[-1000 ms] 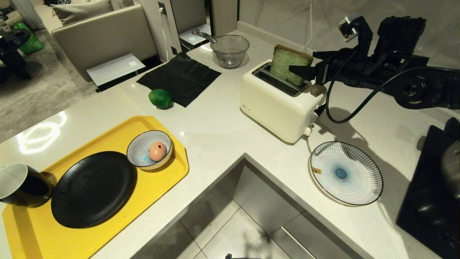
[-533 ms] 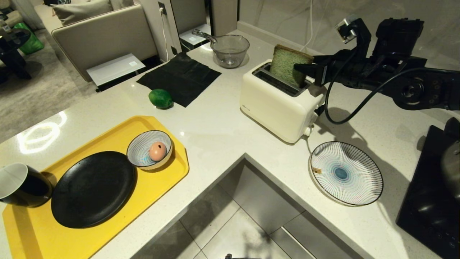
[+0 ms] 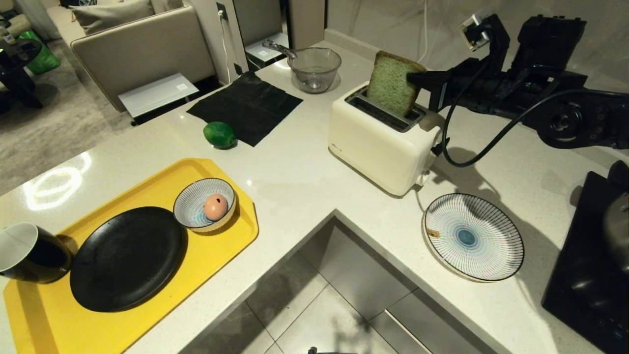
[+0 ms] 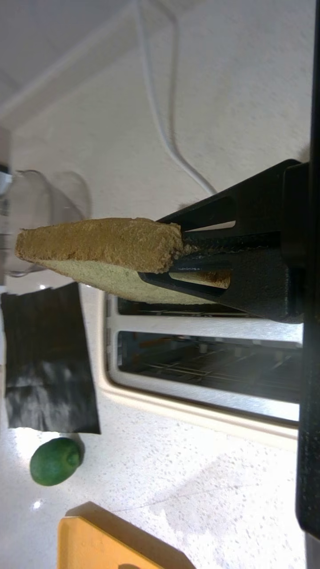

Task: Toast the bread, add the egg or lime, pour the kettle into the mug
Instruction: Put the baked bread on a plate

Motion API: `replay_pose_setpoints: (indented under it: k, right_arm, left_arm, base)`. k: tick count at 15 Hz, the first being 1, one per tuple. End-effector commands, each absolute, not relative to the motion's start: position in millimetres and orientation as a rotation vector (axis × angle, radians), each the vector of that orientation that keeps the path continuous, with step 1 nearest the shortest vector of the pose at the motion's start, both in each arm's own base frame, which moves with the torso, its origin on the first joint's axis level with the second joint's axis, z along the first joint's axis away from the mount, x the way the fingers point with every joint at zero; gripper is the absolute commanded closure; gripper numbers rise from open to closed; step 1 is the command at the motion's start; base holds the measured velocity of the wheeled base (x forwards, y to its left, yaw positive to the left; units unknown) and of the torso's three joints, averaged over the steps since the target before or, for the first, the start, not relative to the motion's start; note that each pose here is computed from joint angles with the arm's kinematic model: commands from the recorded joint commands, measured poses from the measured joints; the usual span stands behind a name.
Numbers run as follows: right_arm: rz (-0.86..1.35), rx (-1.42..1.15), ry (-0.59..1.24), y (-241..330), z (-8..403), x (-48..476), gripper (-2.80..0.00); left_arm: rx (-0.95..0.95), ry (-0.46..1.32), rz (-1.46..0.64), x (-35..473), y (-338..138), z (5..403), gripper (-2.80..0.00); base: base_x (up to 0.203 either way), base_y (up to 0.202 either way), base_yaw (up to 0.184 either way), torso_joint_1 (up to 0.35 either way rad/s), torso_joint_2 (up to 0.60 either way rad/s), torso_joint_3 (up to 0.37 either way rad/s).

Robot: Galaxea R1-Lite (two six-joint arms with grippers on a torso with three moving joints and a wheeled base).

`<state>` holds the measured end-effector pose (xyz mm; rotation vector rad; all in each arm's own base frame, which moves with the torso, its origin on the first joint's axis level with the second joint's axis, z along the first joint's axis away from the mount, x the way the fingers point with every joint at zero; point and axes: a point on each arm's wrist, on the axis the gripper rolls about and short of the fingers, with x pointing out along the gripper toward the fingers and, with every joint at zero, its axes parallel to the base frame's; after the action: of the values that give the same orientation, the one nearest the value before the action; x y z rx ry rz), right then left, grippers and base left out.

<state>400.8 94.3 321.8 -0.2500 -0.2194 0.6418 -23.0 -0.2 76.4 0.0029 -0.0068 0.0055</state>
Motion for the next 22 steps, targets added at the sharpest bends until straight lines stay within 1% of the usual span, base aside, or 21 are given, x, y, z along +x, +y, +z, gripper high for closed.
replay_pose_setpoints:
  k: [1, 6, 9, 11, 16, 19, 22]
  right_arm:
    - [0.641, -0.298, -0.257, 95.2, 327.8, 393.0, 0.0]
    - [0.603, -0.343, -0.326, 87.3, 355.9, 358.3, 0.0]
    - [0.546, -0.328, -0.366, 80.8, 376.9, 335.4, 0.0]
    - [0.514, -0.263, -0.383, 77.0, 390.8, 320.6, 0.0]
    - [0.42, -0.156, -0.357, 68.5, 410.4, 293.4, 0.0]
    - [0.393, -0.135, -0.352, 62.2, 419.1, 277.6, 0.0]
    - [0.376, -0.128, -0.362, 58.6, 425.1, 272.9, 0.0]
  left_arm:
    - [0.003, -0.008, 0.006, -23.0, -0.2, 76.3, 0.0]
    - [0.003, -0.008, 0.006, -23.0, -0.2, 76.3, 0.0]
    - [0.003, -0.008, 0.006, -23.0, -0.2, 76.3, 0.0]
    - [0.003, -0.008, 0.006, -23.0, -0.2, 76.3, 0.0]
    - [0.003, -0.008, 0.006, -23.0, -0.2, 76.3, 0.0]
    - [0.003, -0.008, 0.006, -23.0, -0.2, 76.3, 0.0]
    - [0.003, -0.008, 0.006, -23.0, -0.2, 76.3, 0.0]
  base:
    - [0.0, 0.0, 0.0, 0.0, 0.0, 0.0]
    - [0.0, 0.0, 0.0, 0.0, 0.0, 0.0]
    - [0.0, 0.0, 0.0, 0.0, 0.0, 0.0]
    - [0.0, 0.0, 0.0, 0.0, 0.0, 0.0]
    - [0.0, 0.0, 0.0, 0.0, 0.0, 0.0]
    - [0.0, 0.0, 0.0, 0.0, 0.0, 0.0]
    - [0.0, 0.0, 0.0, 0.0, 0.0, 0.0]
